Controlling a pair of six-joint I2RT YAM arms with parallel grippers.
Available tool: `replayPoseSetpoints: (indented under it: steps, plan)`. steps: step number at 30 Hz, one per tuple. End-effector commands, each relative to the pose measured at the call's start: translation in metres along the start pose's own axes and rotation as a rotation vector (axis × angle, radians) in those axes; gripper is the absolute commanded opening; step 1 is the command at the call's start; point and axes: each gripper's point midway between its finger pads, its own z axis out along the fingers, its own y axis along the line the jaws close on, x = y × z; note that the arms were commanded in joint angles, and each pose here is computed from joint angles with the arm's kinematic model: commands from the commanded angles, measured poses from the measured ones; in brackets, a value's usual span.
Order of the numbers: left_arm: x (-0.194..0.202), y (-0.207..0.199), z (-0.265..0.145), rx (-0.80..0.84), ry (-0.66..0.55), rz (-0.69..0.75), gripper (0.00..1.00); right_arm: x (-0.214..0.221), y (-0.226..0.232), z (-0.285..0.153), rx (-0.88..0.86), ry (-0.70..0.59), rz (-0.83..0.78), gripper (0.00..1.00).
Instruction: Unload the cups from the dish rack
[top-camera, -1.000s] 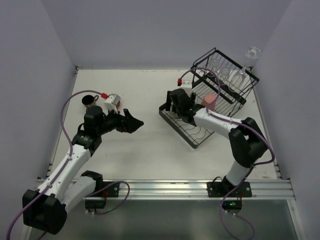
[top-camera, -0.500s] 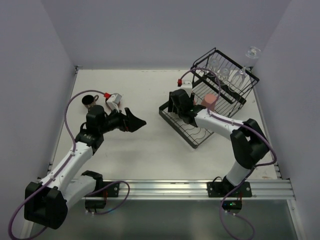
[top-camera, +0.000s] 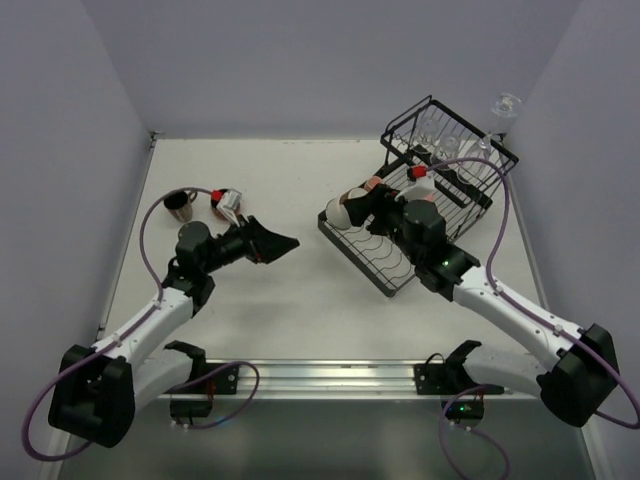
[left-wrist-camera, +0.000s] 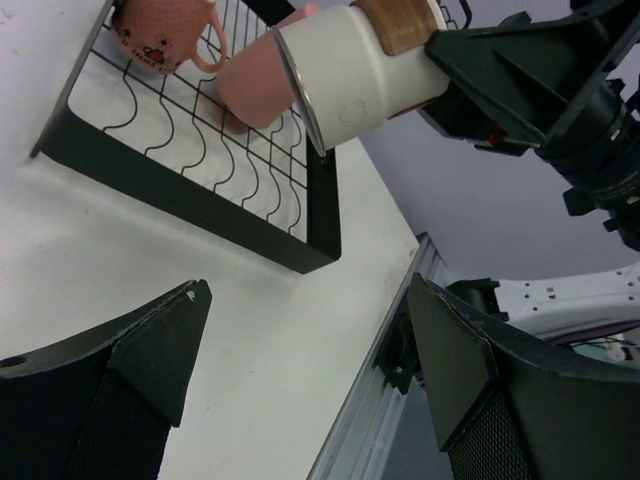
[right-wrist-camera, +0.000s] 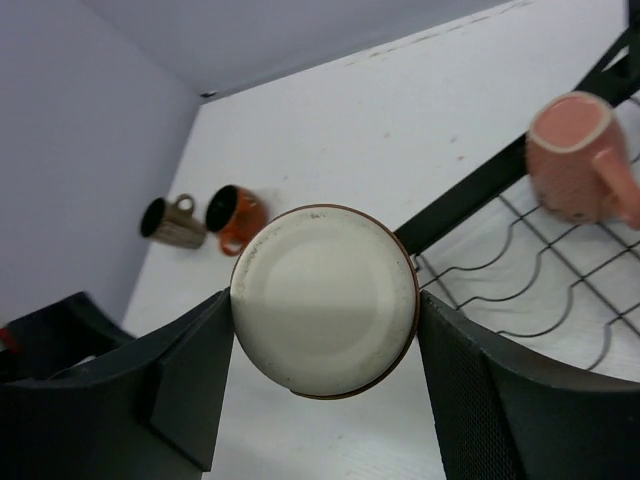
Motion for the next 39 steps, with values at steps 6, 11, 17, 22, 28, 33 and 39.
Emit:
replayPoseSetpoints:
  steps: [6,11,17,22,28,33,39]
  plan:
    - [-0.004,-0.043,0.013,0.213,-0.063,0.009,0.88,0.005,0.071,-0.026,-0.367,0.076,0.296,0.38]
    - [-0.010,-0.053,0.024,0.248,-0.081,0.024,0.88,0.021,0.081,-0.029,-0.437,0.151,0.329,0.39]
    - [-0.022,-0.054,0.031,0.242,-0.117,0.049,0.74,0.038,0.079,-0.027,-0.448,0.205,0.355,0.38]
    - [-0.038,-0.060,0.036,0.249,-0.161,0.075,0.28,0.057,0.075,-0.022,-0.448,0.252,0.392,0.38]
    - [-0.059,-0.055,0.044,0.158,-0.190,0.116,0.00,0.061,0.066,-0.021,-0.417,0.246,0.385,0.59]
    - [-0.080,0.012,0.057,-0.292,-0.052,0.222,0.00,0.057,0.051,-0.028,-0.369,0.197,0.311,0.97]
    - [-0.108,0.089,0.056,-0.745,0.151,0.348,0.00,0.055,0.032,-0.045,-0.317,0.171,0.218,0.97]
